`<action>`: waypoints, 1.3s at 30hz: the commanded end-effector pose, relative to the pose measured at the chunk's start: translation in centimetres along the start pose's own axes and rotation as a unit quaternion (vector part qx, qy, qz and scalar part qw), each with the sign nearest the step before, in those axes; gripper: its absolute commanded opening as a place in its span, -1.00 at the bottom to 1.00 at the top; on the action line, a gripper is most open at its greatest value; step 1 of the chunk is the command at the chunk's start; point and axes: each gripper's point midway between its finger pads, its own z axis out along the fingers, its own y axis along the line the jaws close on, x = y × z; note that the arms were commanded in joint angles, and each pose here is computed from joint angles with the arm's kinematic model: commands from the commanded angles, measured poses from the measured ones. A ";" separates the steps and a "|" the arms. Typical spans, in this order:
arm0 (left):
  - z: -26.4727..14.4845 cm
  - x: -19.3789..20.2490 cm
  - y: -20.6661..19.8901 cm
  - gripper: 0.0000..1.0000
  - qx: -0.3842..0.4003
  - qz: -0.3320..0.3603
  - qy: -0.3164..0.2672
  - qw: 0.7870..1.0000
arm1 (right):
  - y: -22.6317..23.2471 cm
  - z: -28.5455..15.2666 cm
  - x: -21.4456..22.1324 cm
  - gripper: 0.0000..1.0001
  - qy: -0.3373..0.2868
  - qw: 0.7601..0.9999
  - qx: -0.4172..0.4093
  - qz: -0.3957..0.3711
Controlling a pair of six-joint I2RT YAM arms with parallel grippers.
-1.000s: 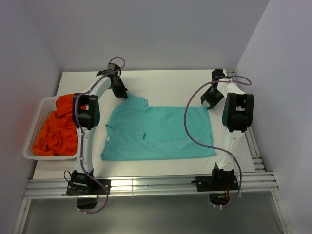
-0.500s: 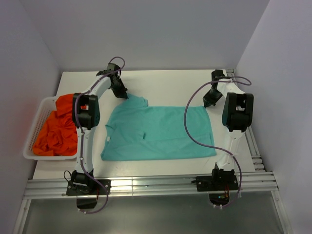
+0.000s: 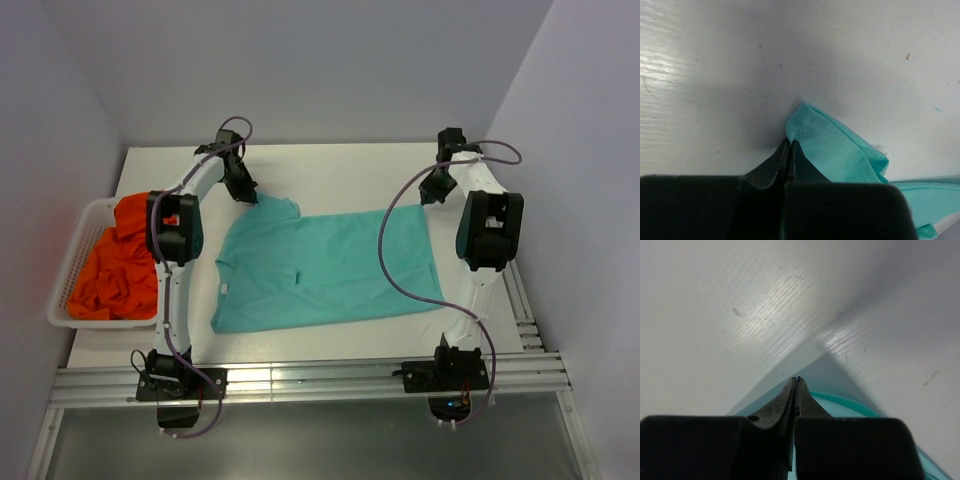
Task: Fold and stack the t-shirts
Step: Fold the tshirt
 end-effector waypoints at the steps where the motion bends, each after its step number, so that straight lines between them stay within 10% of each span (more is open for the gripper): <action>1: -3.5 -1.9 -0.7 -0.99 0.002 -0.005 -0.037 0.999 | 1.2 -4.6 -2.8 -1.00 -0.053 0.998 -0.025 0.004; 21: -10.0 -4.0 -1.8 -0.99 0.009 0.014 -0.108 0.994 | 1.1 -7.3 -2.0 -1.00 -0.050 0.998 -0.039 0.007; 39: -14.2 3.7 1.4 -1.00 -0.014 0.054 -0.123 0.991 | -1.8 -9.2 1.3 -1.00 -0.052 0.998 -0.043 0.008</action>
